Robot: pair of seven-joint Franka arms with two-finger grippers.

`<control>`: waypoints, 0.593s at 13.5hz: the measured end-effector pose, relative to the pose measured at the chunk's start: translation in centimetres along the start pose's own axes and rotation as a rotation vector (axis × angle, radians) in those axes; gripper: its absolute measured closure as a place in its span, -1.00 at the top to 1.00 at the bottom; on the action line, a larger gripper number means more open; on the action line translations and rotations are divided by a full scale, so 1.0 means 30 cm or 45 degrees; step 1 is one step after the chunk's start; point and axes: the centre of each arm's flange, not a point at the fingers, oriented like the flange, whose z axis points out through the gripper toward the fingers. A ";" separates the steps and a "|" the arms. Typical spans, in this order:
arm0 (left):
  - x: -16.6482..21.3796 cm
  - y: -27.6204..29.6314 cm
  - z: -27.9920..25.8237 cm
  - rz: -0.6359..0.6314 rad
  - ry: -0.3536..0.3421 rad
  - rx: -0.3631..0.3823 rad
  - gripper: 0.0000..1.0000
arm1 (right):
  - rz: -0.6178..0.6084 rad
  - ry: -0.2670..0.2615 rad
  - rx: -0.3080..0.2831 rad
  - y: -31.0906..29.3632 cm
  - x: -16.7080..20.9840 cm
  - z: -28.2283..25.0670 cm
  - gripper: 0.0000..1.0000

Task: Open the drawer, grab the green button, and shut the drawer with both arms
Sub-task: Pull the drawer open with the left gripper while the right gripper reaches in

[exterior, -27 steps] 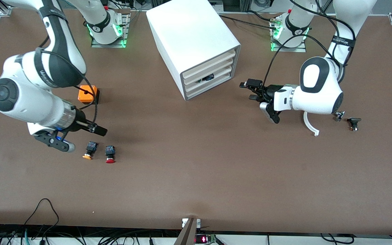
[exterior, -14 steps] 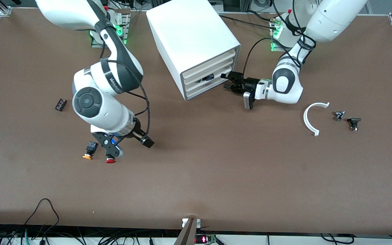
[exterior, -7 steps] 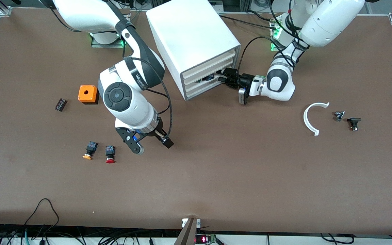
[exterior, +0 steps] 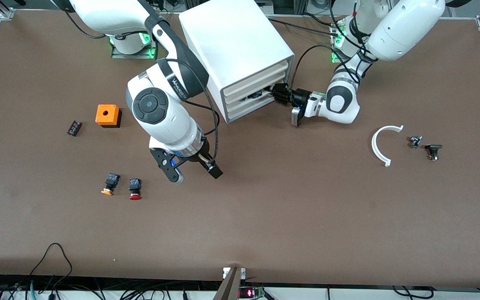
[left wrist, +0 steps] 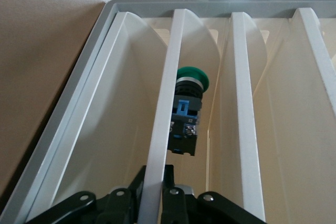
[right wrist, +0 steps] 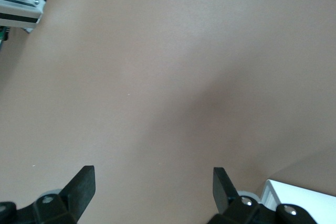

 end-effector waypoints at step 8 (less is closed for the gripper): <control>0.177 0.015 -0.227 -0.029 0.149 0.057 -0.79 | 0.136 -0.049 0.249 -0.077 -0.151 -0.053 0.99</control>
